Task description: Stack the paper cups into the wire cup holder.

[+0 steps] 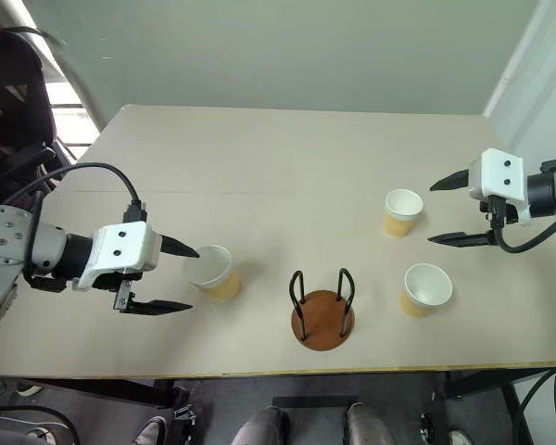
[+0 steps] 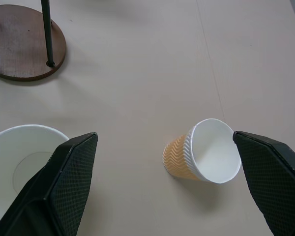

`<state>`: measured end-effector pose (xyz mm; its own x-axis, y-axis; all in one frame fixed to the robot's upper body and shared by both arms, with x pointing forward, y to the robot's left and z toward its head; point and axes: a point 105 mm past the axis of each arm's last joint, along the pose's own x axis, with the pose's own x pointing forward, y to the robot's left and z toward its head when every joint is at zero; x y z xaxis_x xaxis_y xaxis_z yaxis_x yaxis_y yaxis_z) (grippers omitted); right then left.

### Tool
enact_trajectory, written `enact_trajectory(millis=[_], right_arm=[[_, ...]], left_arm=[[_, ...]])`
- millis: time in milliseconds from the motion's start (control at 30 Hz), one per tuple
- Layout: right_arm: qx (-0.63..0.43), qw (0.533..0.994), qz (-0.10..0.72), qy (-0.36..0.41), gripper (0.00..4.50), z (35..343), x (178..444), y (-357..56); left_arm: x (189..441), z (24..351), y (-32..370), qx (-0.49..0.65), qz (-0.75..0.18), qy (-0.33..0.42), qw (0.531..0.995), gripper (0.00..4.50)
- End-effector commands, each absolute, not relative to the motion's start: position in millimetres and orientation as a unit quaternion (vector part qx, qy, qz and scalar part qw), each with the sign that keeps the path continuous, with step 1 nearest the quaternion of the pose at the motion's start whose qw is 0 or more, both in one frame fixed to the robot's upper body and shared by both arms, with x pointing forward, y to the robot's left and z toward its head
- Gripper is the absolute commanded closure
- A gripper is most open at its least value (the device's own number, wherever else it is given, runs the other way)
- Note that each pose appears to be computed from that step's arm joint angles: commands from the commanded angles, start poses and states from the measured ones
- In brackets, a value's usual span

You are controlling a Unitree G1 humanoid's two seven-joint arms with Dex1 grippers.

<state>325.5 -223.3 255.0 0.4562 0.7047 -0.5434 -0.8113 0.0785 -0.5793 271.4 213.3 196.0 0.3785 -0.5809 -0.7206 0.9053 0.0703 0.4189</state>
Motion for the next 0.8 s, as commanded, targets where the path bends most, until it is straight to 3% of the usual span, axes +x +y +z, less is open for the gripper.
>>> enact_trajectory(millis=[33,400,433,567,800], right_arm=[[-0.454,0.73,0.509,0.046,0.0,268,322,-225],[-0.454,0.73,0.509,0.044,0.0,268,319,-223],[-0.454,0.73,0.509,0.044,0.0,268,319,-223],[-0.453,0.731,0.508,0.044,0.0,268,319,-224],[-0.453,0.733,0.506,0.047,0.0,268,318,-225]], left_arm=[[276,196,208,0.448,-0.525,0.175,0.702,0.03],[291,173,199,0.47,-0.526,0.187,0.683,0.03],[291,172,199,0.471,-0.527,0.188,0.682,0.19],[290,169,197,0.469,-0.532,0.19,0.679,1.28],[294,169,197,0.472,-0.531,0.183,0.679,3.94]])
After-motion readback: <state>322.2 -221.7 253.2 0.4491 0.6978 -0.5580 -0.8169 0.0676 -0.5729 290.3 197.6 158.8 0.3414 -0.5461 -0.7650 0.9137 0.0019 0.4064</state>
